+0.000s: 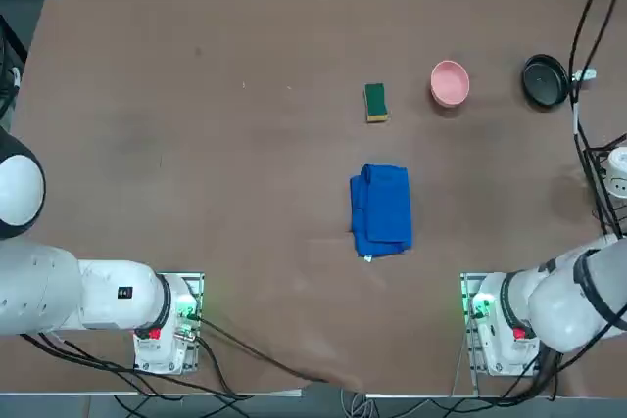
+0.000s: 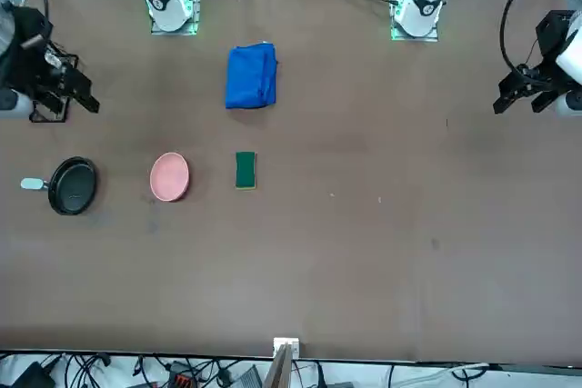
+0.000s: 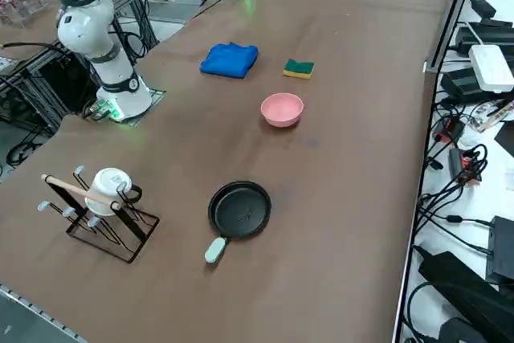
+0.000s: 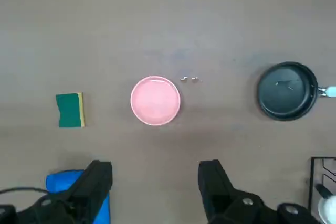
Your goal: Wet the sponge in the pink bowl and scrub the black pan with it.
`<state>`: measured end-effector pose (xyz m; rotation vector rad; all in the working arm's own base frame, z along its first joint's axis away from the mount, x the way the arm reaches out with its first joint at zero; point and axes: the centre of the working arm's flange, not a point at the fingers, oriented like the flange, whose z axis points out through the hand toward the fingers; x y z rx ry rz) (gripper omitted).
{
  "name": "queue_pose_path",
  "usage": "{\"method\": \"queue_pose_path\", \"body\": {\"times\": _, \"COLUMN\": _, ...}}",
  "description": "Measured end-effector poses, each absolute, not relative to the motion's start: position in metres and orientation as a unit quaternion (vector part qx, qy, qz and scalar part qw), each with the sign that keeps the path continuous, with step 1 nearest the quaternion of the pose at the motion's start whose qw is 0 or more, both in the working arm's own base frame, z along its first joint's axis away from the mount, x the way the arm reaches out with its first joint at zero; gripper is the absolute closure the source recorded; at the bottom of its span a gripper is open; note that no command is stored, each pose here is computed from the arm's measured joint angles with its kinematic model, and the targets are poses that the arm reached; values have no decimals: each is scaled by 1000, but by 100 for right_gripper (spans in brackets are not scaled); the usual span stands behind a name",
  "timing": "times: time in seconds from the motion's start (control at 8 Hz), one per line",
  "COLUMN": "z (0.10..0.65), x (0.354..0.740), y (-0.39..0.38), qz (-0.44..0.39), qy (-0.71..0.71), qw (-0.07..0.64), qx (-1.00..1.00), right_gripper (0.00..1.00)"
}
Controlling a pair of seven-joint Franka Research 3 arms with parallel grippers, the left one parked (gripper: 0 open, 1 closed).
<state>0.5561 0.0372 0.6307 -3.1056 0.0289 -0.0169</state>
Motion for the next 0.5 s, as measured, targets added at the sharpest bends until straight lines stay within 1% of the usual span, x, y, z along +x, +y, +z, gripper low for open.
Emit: {"method": "queue_pose_path", "body": {"times": 0.5, "z": 618, "x": 506, "y": 16, "qz": -13, "qy": 13, "qw": 17, "qx": -1000, "right_gripper": 0}}
